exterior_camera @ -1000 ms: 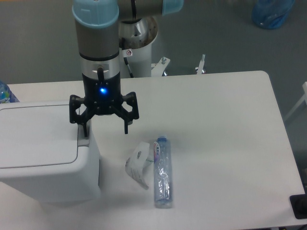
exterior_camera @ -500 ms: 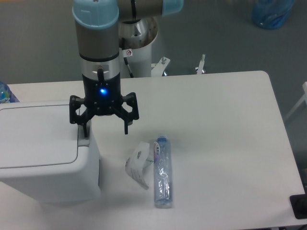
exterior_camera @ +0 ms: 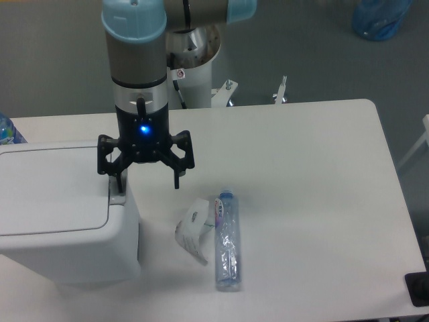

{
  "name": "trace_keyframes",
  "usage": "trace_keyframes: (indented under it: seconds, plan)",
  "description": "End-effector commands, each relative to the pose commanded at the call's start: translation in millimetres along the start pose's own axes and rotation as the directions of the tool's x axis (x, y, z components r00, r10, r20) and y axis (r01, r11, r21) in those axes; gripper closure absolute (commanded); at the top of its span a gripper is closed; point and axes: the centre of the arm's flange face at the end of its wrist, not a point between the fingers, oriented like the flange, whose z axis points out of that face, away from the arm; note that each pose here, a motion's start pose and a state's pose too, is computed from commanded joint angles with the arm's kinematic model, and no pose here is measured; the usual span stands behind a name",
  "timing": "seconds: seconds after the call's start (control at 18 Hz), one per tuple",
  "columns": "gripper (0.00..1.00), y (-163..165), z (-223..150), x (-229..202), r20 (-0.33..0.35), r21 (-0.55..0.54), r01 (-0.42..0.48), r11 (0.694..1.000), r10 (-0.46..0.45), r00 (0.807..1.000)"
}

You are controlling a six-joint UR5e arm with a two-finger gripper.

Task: Open the trash can
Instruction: 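Press down on the lid edge so the lid flips open, then raise the gripper away from the open trash can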

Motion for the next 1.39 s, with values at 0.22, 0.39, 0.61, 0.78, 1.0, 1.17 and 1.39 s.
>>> trace_keyframes:
  seconds: [0.22,0.39,0.61,0.78,1.0,1.17,1.39]
  plan:
    - [0.00,0,1,0,0.000,-0.002,0.000,1.000,0.000,1.000]
    - [0.00,-2,-3,0,-0.001,0.006,-0.001,1.000,0.001,1.000]
    - [0.00,-15,-23,1,0.012,0.058,-0.021,0.998,0.020,1.000]
    - [0.00,-28,-41,-12,0.078,0.097,-0.076,0.992,0.068,0.995]
    - [0.00,-33,-50,-54,0.247,0.052,-0.203,0.978,0.185,0.951]
    - [0.00,-33,-53,-85,0.349,-0.011,-0.243,0.970,0.231,0.908]
    - [0.00,-28,-57,-137,0.399,-0.087,-0.263,0.961,0.275,0.875]
